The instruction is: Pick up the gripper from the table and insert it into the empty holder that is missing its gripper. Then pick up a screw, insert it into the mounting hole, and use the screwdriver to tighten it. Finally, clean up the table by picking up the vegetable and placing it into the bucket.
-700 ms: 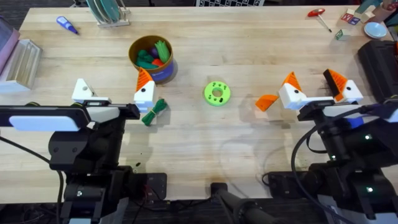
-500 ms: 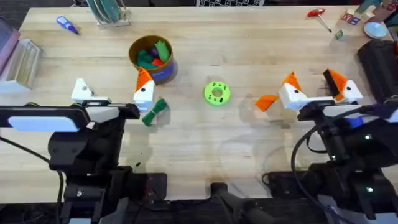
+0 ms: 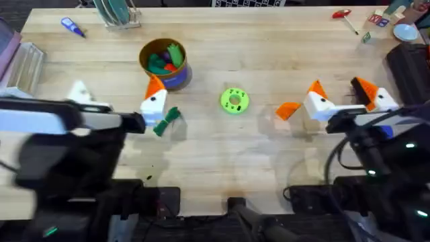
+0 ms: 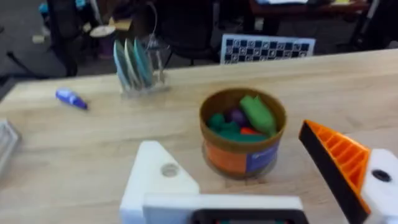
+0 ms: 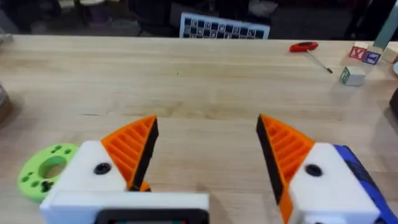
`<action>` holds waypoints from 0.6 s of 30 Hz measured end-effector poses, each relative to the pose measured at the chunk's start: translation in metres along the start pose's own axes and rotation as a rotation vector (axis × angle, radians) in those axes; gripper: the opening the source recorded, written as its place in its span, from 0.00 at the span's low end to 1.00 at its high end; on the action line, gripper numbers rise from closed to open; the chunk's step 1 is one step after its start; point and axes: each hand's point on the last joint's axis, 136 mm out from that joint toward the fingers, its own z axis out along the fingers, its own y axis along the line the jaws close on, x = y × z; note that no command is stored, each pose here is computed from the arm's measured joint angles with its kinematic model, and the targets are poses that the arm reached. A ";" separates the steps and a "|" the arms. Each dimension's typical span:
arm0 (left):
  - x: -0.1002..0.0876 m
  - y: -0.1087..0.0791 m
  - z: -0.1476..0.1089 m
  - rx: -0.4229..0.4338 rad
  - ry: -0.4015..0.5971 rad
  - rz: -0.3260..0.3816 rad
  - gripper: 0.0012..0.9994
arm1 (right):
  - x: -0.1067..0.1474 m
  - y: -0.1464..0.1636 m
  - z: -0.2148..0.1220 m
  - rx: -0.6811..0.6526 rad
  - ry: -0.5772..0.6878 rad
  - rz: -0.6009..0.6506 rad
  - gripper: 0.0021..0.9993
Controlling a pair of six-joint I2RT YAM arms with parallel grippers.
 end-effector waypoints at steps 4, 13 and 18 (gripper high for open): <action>-0.043 -0.010 -0.015 0.072 0.052 0.034 0.99 | -0.033 0.004 -0.024 -0.017 0.075 0.003 0.97; -0.013 -0.038 -0.028 0.268 0.590 -0.039 0.99 | -0.101 0.006 -0.057 -0.023 0.171 -0.020 0.97; 0.023 -0.051 -0.022 0.343 0.806 -0.105 0.99 | -0.104 0.006 -0.056 -0.024 0.174 -0.024 0.97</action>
